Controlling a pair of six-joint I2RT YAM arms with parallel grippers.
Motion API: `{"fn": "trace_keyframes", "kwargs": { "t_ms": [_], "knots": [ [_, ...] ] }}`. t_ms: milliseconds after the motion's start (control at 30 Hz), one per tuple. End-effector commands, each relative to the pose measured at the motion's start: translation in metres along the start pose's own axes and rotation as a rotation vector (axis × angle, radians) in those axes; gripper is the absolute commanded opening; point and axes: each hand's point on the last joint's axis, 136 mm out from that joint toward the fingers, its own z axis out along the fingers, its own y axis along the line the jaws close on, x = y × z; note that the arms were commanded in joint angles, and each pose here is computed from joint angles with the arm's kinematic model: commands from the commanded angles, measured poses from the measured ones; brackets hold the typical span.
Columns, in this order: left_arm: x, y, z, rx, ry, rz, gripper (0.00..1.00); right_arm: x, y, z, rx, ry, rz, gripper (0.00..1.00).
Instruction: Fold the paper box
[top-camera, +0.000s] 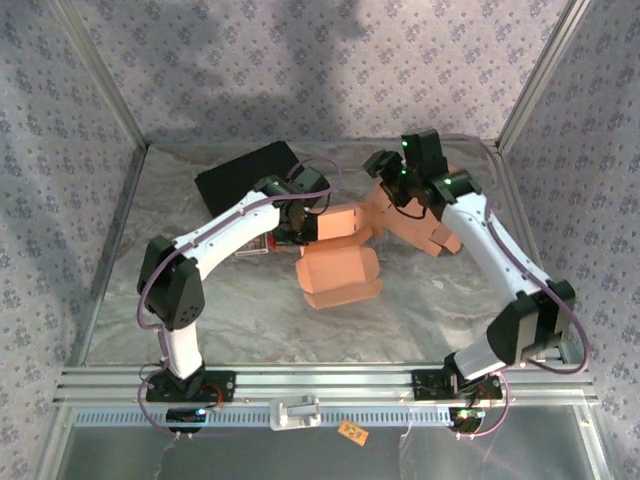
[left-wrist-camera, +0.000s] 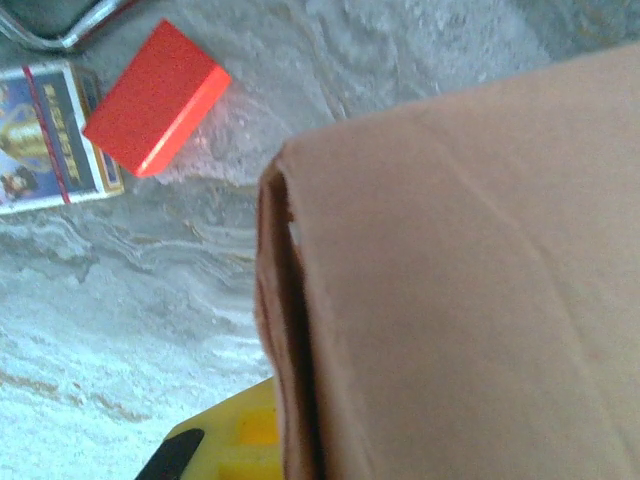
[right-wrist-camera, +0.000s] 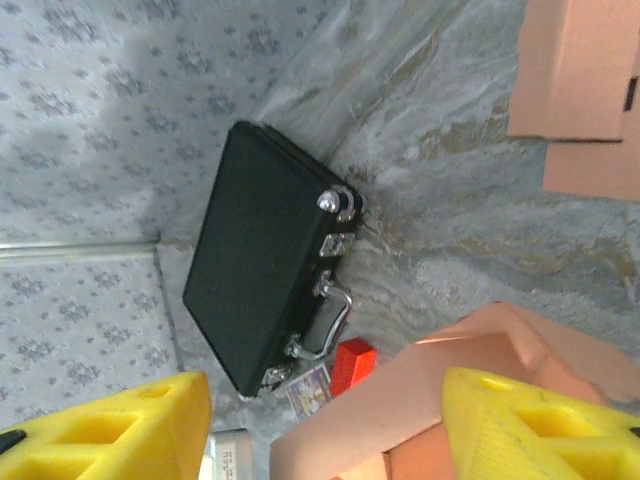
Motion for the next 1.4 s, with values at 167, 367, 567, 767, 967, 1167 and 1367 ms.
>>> {"fn": "trace_keyframes", "kwargs": {
  "t_ms": [167, 367, 567, 767, 967, 1167, 1367],
  "knots": [
    [-0.001, -0.005, -0.015, 0.033, 0.037, -0.019, 0.0, 0.034, -0.016, 0.021, 0.117, 0.133, -0.06, 0.61],
    [0.001, -0.006, -0.015, 0.041, 0.045, -0.011, 0.0, 0.04, -0.026, 0.044, 0.103, 0.171, -0.126, 0.61],
    [-0.002, -0.007, -0.016, 0.051, 0.043, -0.012, 0.0, 0.052, -0.019, 0.054, 0.072, 0.255, -0.137, 0.6],
    [-0.009, -0.007, -0.018, 0.059, 0.028, -0.011, 0.0, 0.064, -0.022, 0.048, 0.056, 0.276, -0.084, 0.6],
    [-0.01, -0.006, -0.018, 0.071, 0.037, -0.007, 0.0, 0.043, -0.008, 0.03, 0.011, 0.221, -0.099, 0.59],
    [-0.024, -0.02, -0.025, 0.265, 0.076, -0.004, 0.0, 0.005, 0.036, -0.04, -0.16, 0.069, -0.303, 0.62],
    [-0.05, -0.027, -0.038, 0.425, 0.055, 0.075, 0.0, -0.036, 0.036, -0.095, -0.27, -0.11, -0.392, 0.59]
  ]
}}
